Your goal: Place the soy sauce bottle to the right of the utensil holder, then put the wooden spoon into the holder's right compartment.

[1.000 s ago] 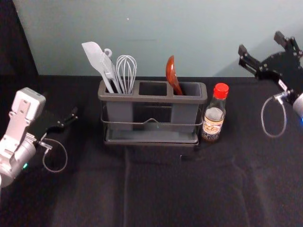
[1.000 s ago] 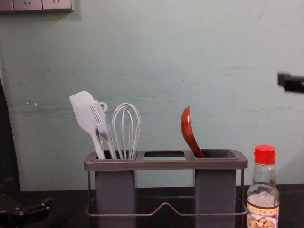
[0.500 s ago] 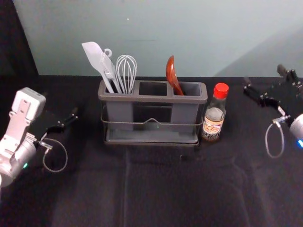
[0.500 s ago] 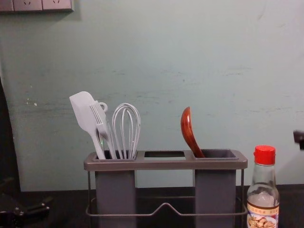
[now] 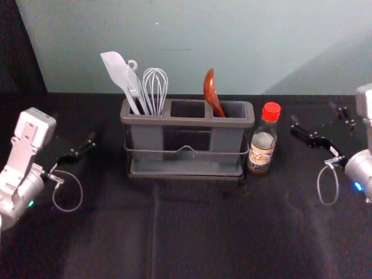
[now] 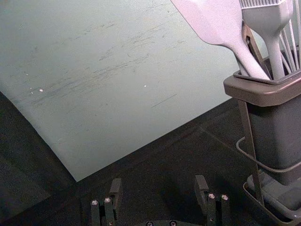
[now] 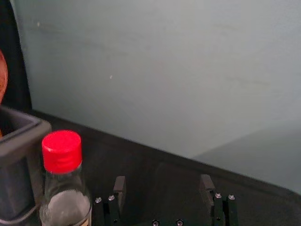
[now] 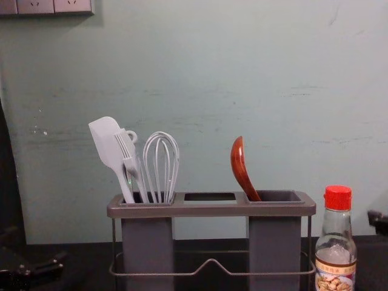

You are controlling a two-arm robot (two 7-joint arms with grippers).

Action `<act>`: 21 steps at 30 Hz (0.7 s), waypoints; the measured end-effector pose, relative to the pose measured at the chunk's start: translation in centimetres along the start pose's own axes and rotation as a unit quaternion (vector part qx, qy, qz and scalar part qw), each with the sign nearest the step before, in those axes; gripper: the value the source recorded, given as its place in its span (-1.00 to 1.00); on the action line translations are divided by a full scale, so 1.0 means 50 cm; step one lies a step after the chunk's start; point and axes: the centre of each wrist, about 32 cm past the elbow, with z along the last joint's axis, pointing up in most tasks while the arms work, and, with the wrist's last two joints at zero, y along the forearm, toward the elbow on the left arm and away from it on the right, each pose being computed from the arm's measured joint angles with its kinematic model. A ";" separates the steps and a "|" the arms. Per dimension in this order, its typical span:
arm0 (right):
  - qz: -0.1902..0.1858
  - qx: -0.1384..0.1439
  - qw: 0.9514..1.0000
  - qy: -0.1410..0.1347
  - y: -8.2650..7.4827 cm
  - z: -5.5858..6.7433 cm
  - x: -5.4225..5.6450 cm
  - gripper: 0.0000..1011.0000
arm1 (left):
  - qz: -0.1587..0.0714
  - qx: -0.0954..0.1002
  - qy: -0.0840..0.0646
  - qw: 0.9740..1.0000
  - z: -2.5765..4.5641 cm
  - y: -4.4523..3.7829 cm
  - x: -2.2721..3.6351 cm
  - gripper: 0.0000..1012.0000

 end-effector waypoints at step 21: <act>0.044 -0.042 0.998 0.006 0.073 0.002 0.030 0.99 | 0.000 0.000 0.000 1.000 0.000 0.000 0.000 0.98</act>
